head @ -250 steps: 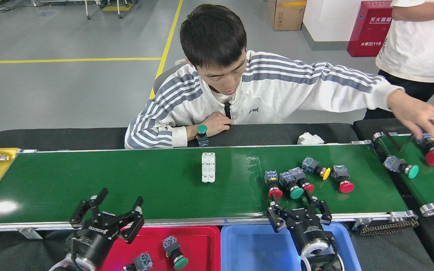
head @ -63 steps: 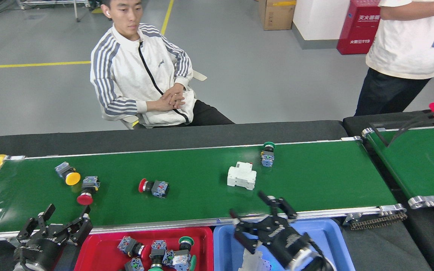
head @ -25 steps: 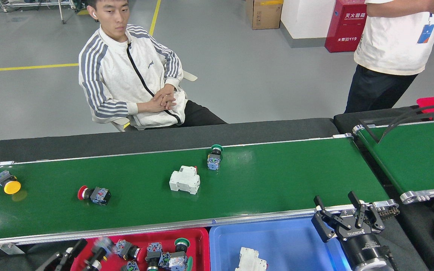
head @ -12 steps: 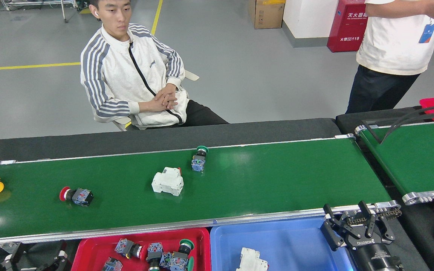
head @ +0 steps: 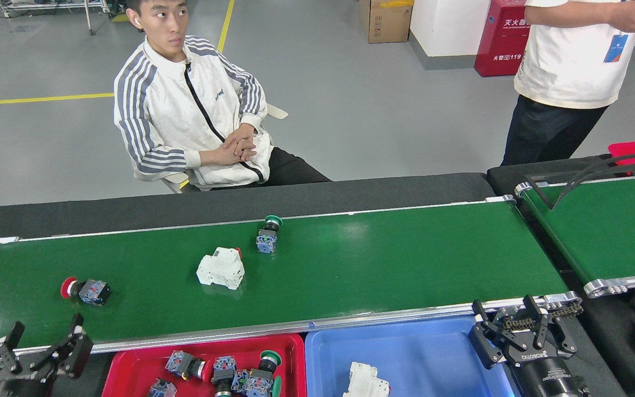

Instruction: Pick switch part from conveyor to tray

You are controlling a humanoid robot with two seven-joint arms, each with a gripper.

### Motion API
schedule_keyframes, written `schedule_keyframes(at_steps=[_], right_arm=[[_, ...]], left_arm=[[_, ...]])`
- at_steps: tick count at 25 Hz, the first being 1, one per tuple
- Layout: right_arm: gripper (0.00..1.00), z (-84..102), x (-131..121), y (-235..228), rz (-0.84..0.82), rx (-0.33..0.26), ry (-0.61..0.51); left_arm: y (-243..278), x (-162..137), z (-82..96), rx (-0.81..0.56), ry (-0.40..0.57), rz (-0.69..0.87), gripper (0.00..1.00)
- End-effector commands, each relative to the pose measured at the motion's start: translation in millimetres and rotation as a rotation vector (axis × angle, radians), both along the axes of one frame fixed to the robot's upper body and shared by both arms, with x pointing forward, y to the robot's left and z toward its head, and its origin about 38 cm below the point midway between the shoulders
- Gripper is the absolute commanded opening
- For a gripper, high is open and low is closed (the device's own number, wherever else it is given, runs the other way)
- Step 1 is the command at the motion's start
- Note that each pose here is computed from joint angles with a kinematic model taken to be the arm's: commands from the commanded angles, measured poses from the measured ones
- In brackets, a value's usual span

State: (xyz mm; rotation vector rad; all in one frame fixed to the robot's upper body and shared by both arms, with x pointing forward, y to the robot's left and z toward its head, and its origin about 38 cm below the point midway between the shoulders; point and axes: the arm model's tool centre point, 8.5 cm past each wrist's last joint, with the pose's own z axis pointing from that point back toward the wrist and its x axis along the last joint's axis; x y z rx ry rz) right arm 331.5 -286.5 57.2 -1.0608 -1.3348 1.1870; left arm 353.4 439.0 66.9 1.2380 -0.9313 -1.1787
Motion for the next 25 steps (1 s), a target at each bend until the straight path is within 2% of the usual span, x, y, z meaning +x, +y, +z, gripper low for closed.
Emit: schedule_keyframes(at_steps=[1, 10, 12, 17, 20, 22, 23, 25], right_arm=[[1.00, 7.2, 2, -1, 0.006, -0.006, -0.021], [1.00, 9.2, 6, -1, 0.007, -0.004, -0.027], [1.00, 9.6, 7, 0, 0.009, -0.006, -0.027], [1.00, 15.5, 13, 2, 0.012, -0.003, -0.044], [1.00, 19.9, 19, 3, 0.013, -0.001, -0.056], [1.00, 18.4, 19, 3, 0.016, -0.003, -0.038], [1.00, 18.1, 19, 3, 0.017, -0.005, -0.033], [1.00, 16.5, 17, 2, 0.015, -0.005, -0.028]], left_arm=[[9, 8, 0.6, 0.000, 0.018, 0.019, 1.00], [32, 30, -20.9, -0.041, 0.104, 0.074, 1.00], [34, 42, -16.3, -0.022, 0.112, 0.074, 1.00], [44, 65, -21.1, -0.027, 0.158, 0.138, 0.99], [52, 82, -15.1, -0.045, 0.129, 0.207, 0.97], [55, 86, -18.7, -0.049, 0.113, 0.233, 0.86], [54, 88, -21.0, -0.046, 0.113, 0.229, 0.75], [45, 90, -26.6, -0.030, 0.114, 0.195, 0.44]])
